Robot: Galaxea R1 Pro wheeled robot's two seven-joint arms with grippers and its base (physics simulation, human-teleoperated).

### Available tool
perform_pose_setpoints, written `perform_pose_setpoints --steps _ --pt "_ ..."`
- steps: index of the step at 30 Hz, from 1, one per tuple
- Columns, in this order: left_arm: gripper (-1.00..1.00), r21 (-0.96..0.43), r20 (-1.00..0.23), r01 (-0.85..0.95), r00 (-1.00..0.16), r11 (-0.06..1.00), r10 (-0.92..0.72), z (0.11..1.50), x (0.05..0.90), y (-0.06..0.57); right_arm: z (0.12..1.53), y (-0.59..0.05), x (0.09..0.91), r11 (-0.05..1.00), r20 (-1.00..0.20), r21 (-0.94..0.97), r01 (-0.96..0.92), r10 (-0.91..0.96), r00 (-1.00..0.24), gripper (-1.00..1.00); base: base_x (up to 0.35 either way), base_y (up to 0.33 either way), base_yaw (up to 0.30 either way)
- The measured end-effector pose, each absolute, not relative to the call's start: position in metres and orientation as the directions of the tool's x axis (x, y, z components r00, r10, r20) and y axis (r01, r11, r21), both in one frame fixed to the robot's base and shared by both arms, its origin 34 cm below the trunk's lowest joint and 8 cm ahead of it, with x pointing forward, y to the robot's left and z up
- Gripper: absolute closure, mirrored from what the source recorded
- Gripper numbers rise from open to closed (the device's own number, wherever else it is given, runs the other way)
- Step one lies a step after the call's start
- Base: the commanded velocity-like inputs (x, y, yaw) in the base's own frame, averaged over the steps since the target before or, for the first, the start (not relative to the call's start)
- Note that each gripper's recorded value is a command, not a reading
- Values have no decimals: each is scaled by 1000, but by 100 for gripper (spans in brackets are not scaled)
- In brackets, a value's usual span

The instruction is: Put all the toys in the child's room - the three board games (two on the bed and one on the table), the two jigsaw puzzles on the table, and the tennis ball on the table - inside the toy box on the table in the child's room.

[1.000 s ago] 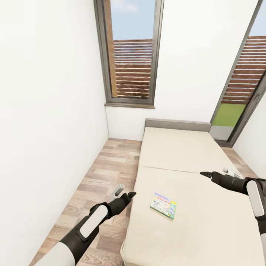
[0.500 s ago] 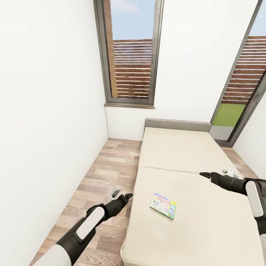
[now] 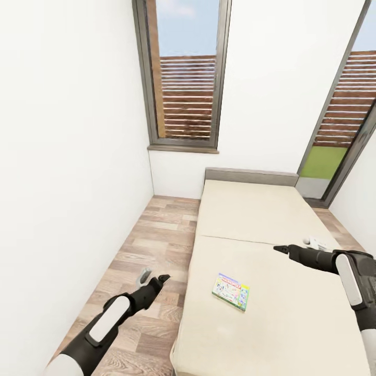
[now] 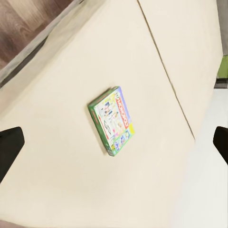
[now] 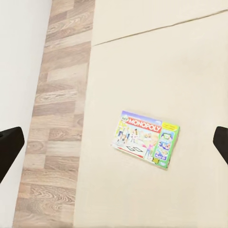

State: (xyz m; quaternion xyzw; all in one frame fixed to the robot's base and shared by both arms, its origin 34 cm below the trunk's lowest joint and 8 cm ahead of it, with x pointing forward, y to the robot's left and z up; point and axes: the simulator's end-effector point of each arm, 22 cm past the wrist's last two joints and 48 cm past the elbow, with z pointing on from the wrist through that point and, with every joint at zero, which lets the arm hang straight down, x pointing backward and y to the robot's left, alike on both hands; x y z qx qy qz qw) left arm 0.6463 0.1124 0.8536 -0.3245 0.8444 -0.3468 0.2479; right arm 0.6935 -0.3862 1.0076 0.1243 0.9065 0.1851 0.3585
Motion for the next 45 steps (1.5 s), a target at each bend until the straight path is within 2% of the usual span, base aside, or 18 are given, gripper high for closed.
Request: perform_pose_setpoints --steps 8,19,21,22,29,45 --pt "-100 -739 -169 -448 -600 504 -782 842 645 149 1006 -385 694 904 -602 418 91 350 -718 -100 0 0 0" --pt "-100 -702 -172 -497 -576 510 -799 823 637 180 993 -388 692 896 -572 428 115 367 -733 -100 0 0 0" --pt "-100 -696 -173 -505 -572 511 -802 820 635 186 978 -388 693 882 -528 447 146 392 -753 -100 0 0 0" --pt "-100 -690 -176 -510 -570 514 -802 818 634 190 956 -384 700 844 -433 495 207 446 -784 -100 0 0 0" --pt "-100 -677 -187 -514 -573 527 -798 816 634 195 907 -358 694 761 -195 556 335 511 -837 -100 0 0 0" --pt "-100 -690 -204 -484 -583 538 -786 824 642 187 892 -328 694 806 -166 515 292 428 -889 -100 0 0 0"
